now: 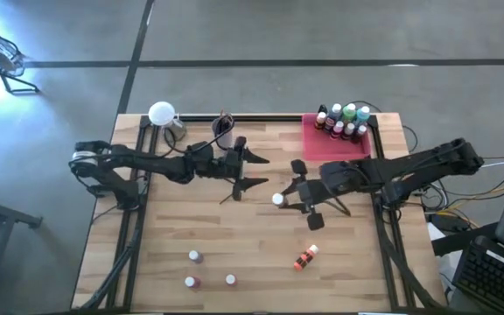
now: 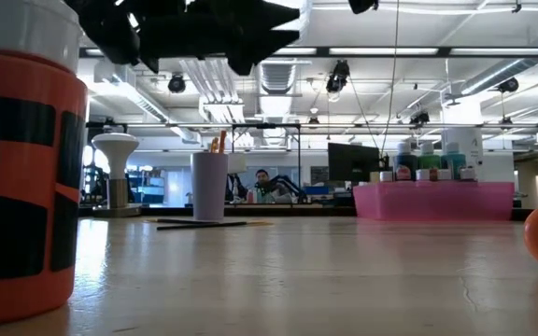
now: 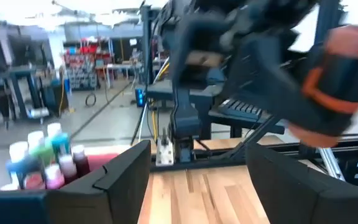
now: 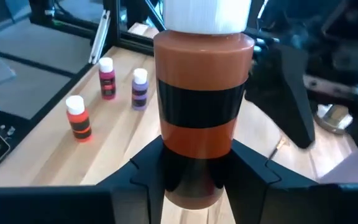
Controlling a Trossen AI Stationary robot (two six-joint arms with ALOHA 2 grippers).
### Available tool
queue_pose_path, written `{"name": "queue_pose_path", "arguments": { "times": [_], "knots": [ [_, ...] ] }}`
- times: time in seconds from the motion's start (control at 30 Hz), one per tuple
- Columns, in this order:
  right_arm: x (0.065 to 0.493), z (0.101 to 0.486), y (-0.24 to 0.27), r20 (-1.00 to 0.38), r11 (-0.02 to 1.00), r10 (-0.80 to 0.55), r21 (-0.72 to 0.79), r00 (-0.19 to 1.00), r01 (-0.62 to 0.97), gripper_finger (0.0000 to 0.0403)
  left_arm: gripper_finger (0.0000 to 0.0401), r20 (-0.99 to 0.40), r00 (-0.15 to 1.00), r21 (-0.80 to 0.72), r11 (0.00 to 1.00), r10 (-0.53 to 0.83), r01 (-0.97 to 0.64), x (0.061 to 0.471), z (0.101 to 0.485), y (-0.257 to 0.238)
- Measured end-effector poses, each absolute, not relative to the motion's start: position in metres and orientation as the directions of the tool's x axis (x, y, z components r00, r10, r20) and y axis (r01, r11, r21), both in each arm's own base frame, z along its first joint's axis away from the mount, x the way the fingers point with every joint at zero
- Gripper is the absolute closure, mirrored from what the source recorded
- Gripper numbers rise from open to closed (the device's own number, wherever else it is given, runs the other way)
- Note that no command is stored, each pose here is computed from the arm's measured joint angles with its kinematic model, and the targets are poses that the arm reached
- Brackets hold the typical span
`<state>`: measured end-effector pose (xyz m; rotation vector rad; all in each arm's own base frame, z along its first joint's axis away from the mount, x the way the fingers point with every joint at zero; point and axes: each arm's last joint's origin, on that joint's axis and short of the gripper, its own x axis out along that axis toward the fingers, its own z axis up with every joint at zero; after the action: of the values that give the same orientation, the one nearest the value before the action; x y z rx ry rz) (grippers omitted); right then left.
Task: Pick & Place Paint Supplies
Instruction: Put the small brown paint bottle into the pink bin
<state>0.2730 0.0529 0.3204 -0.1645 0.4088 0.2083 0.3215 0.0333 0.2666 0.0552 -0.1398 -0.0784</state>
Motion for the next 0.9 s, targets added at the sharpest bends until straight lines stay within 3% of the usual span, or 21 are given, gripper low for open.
{"name": "queue_pose_path", "arguments": {
  "times": [0.17, 0.43, 0.9],
  "knots": [
    [0.262, 0.315, 0.049, -0.364, 0.975, 0.126, -0.125, 0.923, -0.183, 0.0283, 0.0135, 0.193, 0.978, 0.148, 0.987, -0.085, 0.057, 0.326, 0.282, 0.023],
    [0.259, 0.312, 0.046, -0.355, 0.98, 0.027, -0.176, 0.934, -0.095, 0.0276, 0.0135, 0.253, 0.965, 0.167, 0.986, -0.074, 0.032, 0.331, 0.304, 0.015],
    [0.26, 0.32, 0.043, -0.326, 0.974, -0.012, -0.219, 0.945, -0.063, 0.0283, 0.0135, 0.274, 0.95, 0.275, 0.959, -0.15, 0.072, 0.332, 0.31, -0.009]
  ]
}}
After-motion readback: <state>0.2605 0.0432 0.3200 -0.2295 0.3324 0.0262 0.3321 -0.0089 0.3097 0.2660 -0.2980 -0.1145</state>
